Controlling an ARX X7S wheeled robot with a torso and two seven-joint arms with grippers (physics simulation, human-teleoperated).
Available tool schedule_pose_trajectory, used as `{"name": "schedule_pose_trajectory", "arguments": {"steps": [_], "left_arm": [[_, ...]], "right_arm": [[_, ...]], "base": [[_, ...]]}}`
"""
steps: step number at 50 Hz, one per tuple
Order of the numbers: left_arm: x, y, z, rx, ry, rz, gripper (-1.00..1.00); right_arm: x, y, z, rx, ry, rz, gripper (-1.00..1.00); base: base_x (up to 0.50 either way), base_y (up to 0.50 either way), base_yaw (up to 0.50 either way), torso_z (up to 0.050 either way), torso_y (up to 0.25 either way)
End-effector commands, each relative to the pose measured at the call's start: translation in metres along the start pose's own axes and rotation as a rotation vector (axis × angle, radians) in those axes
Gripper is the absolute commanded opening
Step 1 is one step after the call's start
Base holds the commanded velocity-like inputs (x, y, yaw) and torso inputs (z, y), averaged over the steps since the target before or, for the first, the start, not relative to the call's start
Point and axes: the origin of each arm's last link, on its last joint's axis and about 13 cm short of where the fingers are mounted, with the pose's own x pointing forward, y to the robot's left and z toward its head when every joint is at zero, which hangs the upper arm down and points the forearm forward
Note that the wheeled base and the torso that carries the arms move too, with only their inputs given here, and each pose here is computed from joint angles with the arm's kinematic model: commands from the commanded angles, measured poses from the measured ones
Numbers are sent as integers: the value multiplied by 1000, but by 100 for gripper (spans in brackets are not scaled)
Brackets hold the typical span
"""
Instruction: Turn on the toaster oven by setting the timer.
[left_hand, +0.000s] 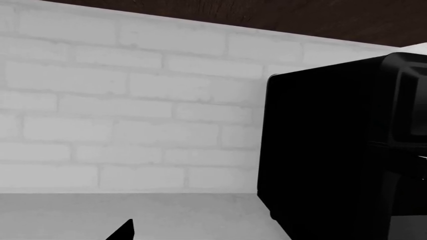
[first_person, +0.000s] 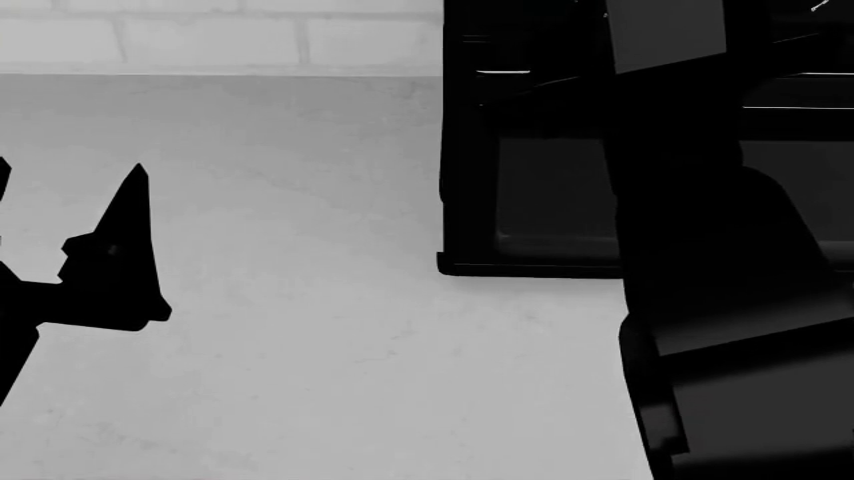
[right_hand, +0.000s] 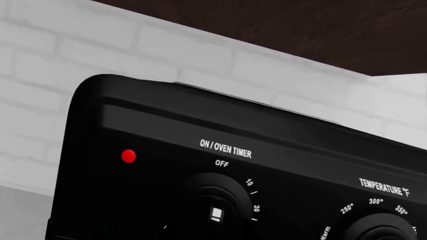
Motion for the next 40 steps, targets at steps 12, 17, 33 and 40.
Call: {"name": "schedule_pose_trajectory", "arguments": {"steps": [12, 17, 33, 40], "left_arm": [[0, -3, 3, 7, -3, -9, 100], [1, -3, 3, 13, -5, -11, 100], [-1, -2, 4, 17, -10, -8, 100], [-2, -2, 5, 18, -11, -8, 100]], "right_arm": [[1, -6, 13, -4, -40, -23, -100], [3, -6, 18, 40, -56, -40, -100], [1, -7, 29, 162, -99, -101, -100], [0, -8, 31, 216, -107, -125, -100]], "base": [[-2, 0, 0, 0, 1], [6, 1, 4, 0, 0], [10, 1, 6, 2, 0], [6, 0, 4, 2, 0]]}}
